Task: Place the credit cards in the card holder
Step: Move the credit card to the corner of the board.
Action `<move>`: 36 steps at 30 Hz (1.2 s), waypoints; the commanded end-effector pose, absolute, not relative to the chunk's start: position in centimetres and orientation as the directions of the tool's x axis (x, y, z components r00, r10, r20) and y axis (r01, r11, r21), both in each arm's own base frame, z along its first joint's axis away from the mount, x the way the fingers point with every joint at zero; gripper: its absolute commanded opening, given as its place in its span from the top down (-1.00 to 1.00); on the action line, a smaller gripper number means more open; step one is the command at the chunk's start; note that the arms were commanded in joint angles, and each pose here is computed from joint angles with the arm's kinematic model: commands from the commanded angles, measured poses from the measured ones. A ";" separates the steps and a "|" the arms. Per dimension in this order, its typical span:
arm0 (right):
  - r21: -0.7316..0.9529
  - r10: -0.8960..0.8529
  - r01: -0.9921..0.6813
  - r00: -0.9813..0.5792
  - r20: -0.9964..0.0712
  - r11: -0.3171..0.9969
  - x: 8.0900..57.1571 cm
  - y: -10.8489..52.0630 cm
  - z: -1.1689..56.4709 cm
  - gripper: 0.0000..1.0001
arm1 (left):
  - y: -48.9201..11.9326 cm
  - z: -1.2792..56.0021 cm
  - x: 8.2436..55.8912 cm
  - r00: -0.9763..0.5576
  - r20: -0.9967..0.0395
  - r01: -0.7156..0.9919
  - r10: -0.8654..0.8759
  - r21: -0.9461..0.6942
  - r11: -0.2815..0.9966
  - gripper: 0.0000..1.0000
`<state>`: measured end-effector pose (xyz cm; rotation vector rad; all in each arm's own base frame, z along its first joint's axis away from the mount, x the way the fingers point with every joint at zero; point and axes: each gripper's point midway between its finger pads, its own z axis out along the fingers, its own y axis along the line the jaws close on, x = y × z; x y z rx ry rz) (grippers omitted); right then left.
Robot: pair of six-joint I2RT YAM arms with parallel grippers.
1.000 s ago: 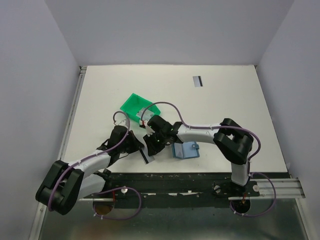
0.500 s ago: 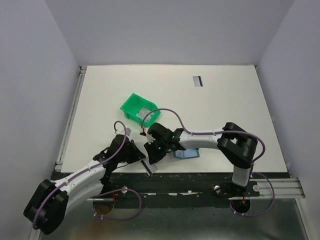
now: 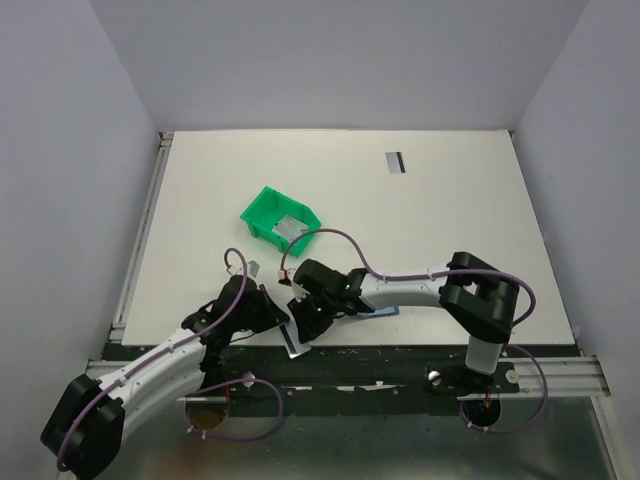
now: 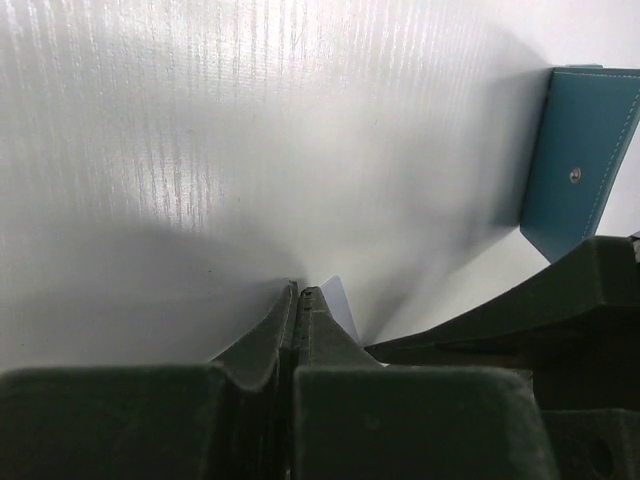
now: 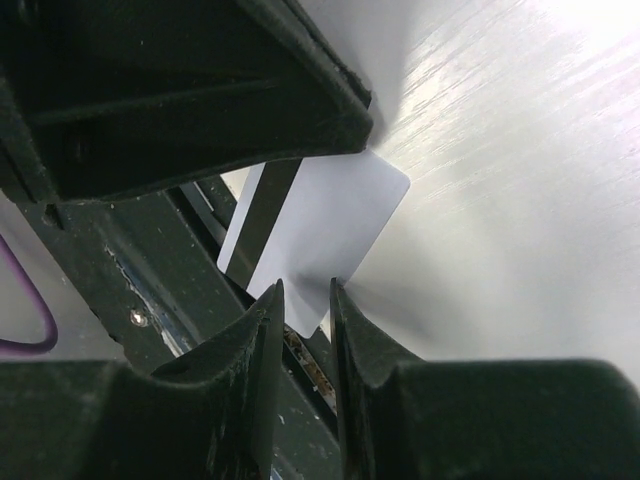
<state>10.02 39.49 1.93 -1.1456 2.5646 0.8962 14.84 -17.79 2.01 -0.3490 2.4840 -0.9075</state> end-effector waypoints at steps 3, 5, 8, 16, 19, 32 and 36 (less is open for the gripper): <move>0.457 -0.636 -0.713 -0.692 -0.341 0.532 7.9 37.8 1.3 0.34 | -16.3 0.3 13.9 -0.865 -0.329 -0.122 -0.379 -0.594 0.795 1.00; 0.476 -0.624 -0.709 -0.696 -0.354 0.520 7.6 38.0 1.9 0.32 | -16.4 0.4 14.0 -0.864 -0.335 -0.117 -0.377 -0.594 0.796 1.00; 0.511 -0.611 -0.694 -0.708 -0.355 0.508 7.1 38.0 2.4 0.29 | -16.5 0.5 14.2 -0.862 -0.344 -0.105 -0.372 -0.597 0.796 0.99; 0.549 -0.485 -0.580 -0.812 -0.325 0.602 7.2 37.7 2.8 -0.18 | -17.0 1.2 15.0 -0.864 -0.374 -0.062 -0.338 -0.588 0.807 0.98; 0.597 -0.438 -0.524 -0.848 -0.298 0.608 6.8 38.3 3.1 -0.22 | -17.2 1.3 15.1 -0.866 -0.376 -0.052 -0.330 -0.588 0.807 0.98; 0.627 -0.281 -0.345 -0.938 -0.203 0.698 6.1 37.4 1.1 -0.21 | -17.3 1.5 14.9 -0.860 -0.392 -0.024 -0.325 -0.606 0.795 0.99; 0.641 -0.266 -0.335 -0.942 -0.206 0.691 6.3 38.3 0.9 -0.22 | -17.5 1.3 14.4 -0.869 -0.376 -0.026 -0.322 -0.615 0.788 0.99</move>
